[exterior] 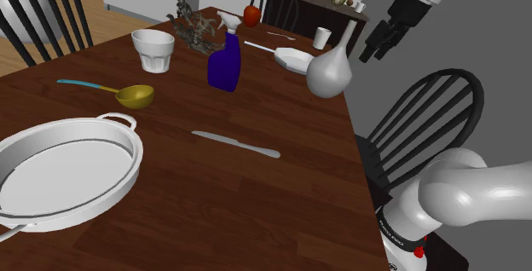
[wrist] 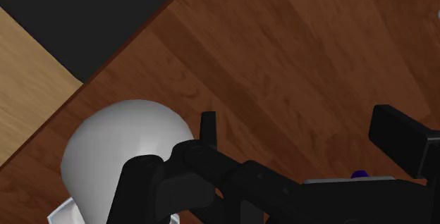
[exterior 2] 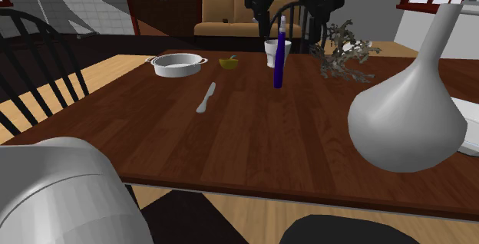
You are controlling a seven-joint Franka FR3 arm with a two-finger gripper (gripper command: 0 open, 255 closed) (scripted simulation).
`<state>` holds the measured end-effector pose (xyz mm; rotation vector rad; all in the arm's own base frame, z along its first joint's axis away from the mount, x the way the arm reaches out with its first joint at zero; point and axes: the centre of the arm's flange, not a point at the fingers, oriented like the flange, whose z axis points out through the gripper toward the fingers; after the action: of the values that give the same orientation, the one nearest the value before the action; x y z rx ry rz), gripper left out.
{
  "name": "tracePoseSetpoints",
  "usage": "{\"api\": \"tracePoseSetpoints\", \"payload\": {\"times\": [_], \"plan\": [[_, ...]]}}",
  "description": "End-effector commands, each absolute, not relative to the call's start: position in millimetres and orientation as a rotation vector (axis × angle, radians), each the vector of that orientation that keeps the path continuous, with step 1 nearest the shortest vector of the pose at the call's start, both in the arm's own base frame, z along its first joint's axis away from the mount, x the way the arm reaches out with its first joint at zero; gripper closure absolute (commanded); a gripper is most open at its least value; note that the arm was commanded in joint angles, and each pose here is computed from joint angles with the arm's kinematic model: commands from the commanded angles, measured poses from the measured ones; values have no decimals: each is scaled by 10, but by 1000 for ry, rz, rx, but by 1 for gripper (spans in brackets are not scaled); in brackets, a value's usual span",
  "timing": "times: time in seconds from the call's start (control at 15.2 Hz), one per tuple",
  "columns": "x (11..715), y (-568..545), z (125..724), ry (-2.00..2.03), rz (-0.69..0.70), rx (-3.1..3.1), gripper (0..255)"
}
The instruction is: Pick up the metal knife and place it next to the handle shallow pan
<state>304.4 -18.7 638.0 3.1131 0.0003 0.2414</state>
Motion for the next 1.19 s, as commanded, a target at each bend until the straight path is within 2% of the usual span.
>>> {"api": "tracePoseSetpoints", "payload": {"times": [0.0, 1.12], "plan": [[3044, -187, 6380, 0, 241, 3113, 0], [4036, 1760, 5415, 511, -24, 3025, 0]]}}
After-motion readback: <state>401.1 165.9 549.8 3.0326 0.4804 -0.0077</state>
